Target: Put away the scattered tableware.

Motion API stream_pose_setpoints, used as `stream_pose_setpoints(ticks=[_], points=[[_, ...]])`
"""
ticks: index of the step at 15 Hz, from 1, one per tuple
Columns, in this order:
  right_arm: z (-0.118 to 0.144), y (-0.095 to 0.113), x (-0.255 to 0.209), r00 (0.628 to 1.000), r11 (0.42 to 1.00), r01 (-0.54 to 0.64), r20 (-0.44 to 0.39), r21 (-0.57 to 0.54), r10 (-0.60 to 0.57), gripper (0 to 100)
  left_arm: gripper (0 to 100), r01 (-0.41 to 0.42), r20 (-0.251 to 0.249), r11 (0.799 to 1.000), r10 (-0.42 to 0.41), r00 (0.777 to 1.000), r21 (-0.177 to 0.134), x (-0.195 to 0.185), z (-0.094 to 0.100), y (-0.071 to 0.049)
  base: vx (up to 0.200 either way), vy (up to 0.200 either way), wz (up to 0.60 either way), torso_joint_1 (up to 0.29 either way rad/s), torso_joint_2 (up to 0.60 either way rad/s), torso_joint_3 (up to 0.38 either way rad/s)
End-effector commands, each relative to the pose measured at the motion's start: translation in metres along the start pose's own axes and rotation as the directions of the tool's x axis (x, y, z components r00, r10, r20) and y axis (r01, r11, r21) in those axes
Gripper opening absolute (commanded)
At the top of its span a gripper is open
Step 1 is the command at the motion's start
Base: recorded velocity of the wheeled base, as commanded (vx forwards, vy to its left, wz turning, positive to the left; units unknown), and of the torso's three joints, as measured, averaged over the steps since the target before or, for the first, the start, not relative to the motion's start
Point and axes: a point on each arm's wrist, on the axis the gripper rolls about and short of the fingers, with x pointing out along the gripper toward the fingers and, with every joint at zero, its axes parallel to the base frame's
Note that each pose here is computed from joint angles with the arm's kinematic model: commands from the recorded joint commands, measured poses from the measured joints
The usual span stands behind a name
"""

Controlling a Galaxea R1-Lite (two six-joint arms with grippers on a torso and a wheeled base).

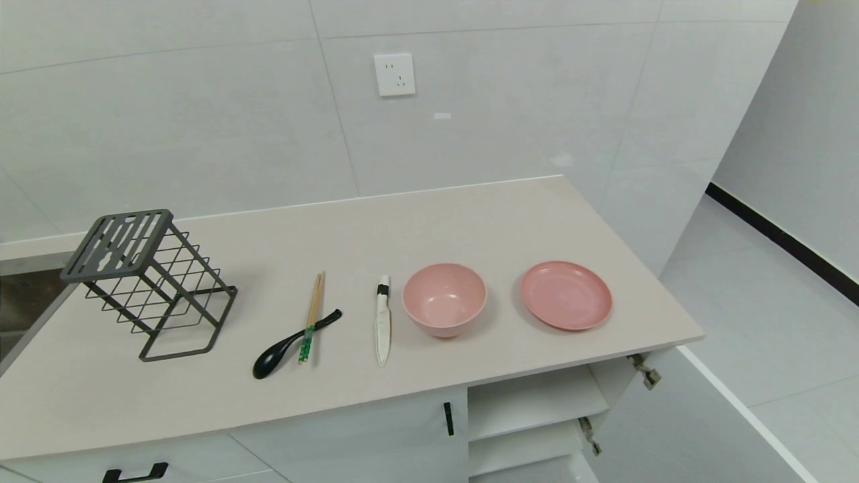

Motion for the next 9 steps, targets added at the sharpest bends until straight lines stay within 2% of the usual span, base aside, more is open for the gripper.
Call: stream_pose_setpoints(ticks=[1, 6, 7, 9], points=[[0.0001, 0.0000, 0.0000, 1.000, 1.000, 0.001, 0.001, -0.001, -0.001, 100, 100, 0.000, -0.001, 1.000, 0.000, 1.000, 0.000, 0.0001, 0.0001, 0.0000, 0.000, 0.000, 0.00, 0.000, 0.00, 0.000], [0.0003, 0.0000, 0.0000, 1.000, 1.000, 0.001, 0.002, -0.003, -0.001, 100, 100, 0.000, -0.001, 1.000, 0.000, 1.000, 0.001, 0.0001, 0.0001, 0.0000, 0.200, 0.000, 0.00, -0.002, 0.00, 0.004], [0.0003, 0.0000, 0.0000, 1.000, 1.000, 0.001, 0.002, -0.003, -0.001, 100, 100, 0.000, -0.001, 1.000, 0.000, 1.000, 0.001, 0.0001, 0.0001, 0.0000, 0.200, -0.200, 0.00, -0.012, -0.02, 0.002], [0.0003, 0.0000, 0.0000, 1.000, 1.000, 0.002, 0.002, -0.002, -0.002, 100, 100, 0.000, -0.001, 1.000, 0.000, 1.000, 0.000, 0.0001, 0.0001, 0.0000, 0.000, 0.000, 0.00, 0.000, 0.00, 0.000]])
